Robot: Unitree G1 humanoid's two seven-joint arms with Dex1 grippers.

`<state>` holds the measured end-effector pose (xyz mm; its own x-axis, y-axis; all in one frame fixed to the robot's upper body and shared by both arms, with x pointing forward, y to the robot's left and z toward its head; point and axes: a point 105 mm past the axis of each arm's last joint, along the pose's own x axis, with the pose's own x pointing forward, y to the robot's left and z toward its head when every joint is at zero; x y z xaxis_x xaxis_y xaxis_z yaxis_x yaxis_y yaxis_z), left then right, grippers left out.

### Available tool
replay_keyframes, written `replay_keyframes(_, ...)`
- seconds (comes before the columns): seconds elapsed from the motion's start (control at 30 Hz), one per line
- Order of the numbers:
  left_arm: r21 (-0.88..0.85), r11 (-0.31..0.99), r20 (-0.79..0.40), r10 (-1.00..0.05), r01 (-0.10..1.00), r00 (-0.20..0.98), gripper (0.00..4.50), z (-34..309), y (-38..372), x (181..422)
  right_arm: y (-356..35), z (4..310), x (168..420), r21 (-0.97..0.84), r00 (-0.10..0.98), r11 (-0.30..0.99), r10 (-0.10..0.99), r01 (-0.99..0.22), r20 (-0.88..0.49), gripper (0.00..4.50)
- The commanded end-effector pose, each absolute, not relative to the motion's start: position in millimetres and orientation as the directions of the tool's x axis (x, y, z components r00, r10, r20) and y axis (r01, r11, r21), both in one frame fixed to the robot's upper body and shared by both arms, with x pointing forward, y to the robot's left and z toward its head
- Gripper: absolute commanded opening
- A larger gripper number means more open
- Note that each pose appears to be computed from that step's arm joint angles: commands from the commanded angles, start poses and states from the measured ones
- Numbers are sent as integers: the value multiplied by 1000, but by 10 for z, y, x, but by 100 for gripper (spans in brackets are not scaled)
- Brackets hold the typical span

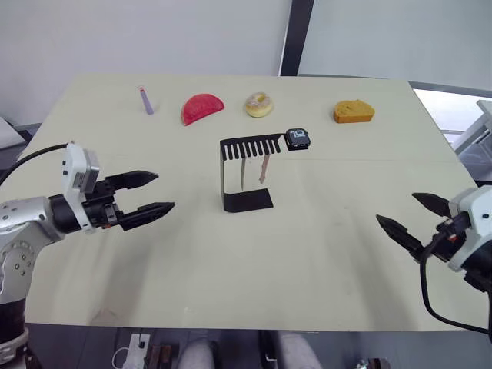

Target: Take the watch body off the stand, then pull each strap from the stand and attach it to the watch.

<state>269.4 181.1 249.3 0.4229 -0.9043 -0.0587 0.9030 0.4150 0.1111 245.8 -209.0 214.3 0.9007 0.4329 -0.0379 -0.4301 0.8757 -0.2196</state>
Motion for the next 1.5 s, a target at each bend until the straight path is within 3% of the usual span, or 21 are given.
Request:
replay_keyframes(0.03, 170, 316, -25, -945, 933, 325, 445, 2766, 1599, 2617, -1741, 2323, 2423, -208, 881, 864, 473, -459, 22, 450)
replay_keyframes(0.33, 298, 220, -1, -973, 929, 230, 445, 2938, 1327, 2795, -1167, 2682, 2703, -108, 883, 894, 447, -435, 141, 450)
replay_keyframes(0.73, 338, 233, 41, -972, 912, 233, 445, 3001, 1290, 2909, -917, 2773, 2994, -6, 921, 927, 373, -375, 113, 450)
replay_keyframes(1.4, 349, 249, 47, -968, 904, 248, 445, 2993, 1298, 2945, -702, 2830, 3186, -3, 914, 917, 396, -398, 90, 450)
replay_keyframes(1.5, 350, 250, 47, -967, 903, 249, 450, 2989, 1298, 2946, -688, 2824, 3197, -9, 912, 916, 400, -401, 87, 360)
